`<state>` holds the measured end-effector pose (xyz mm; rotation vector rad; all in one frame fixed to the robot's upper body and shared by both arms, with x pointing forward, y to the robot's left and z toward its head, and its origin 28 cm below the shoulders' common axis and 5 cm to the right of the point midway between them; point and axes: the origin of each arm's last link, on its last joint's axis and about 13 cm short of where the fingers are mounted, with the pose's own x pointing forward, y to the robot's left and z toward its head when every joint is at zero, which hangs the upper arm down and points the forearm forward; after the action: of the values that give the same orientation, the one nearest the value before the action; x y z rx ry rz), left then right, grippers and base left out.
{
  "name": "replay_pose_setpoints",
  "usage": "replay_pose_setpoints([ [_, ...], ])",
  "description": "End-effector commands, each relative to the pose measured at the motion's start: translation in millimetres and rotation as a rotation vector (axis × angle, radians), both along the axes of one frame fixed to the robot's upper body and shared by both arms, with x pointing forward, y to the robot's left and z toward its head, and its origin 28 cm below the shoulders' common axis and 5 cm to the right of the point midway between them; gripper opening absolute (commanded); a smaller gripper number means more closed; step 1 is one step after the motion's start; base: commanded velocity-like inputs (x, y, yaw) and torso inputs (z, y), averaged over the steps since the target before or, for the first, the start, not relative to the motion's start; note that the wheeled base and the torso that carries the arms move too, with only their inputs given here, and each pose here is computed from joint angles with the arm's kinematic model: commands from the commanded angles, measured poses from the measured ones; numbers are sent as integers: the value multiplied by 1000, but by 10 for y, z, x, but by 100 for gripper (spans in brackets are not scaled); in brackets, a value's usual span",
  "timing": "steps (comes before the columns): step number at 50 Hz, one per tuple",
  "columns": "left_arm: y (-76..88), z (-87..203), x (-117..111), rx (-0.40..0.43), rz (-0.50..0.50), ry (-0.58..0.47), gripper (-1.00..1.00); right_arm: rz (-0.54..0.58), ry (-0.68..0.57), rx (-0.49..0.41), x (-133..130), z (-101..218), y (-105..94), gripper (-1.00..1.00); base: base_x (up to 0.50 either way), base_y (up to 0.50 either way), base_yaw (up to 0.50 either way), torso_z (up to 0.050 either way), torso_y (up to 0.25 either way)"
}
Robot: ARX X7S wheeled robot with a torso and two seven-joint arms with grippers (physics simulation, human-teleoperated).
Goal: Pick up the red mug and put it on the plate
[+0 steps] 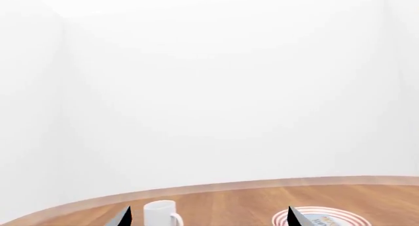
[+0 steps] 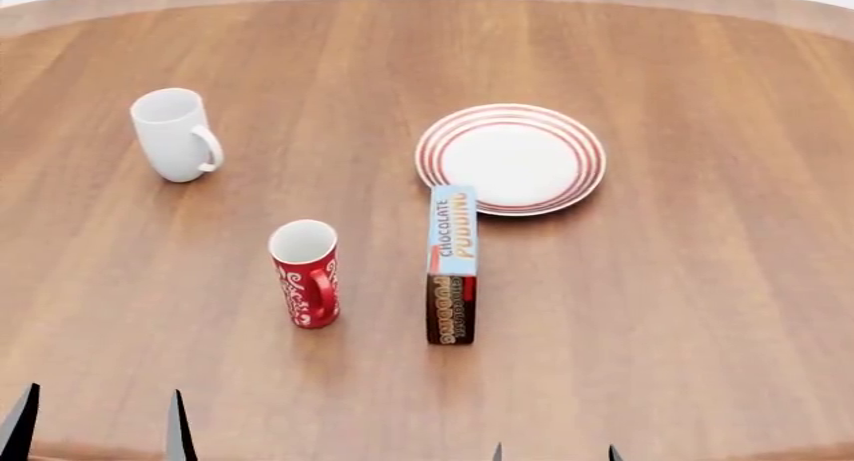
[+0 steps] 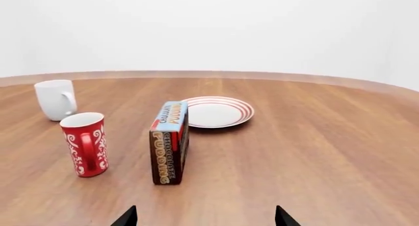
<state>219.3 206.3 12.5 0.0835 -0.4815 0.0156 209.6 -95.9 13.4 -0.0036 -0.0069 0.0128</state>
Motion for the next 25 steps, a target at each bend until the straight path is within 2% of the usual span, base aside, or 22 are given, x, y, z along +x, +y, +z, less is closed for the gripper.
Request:
replay_pose_setpoints([
  [1, 0, 0, 0, -1, -1, 1, 100, 1, 2, -2, 1, -3, 2, 100, 0, 102, 0, 0, 0],
  [25, 0, 0, 0, 3, -3, 0, 100, 0, 1, 4, 4, -2, -2, 100, 0, 141, 0, 0, 0],
])
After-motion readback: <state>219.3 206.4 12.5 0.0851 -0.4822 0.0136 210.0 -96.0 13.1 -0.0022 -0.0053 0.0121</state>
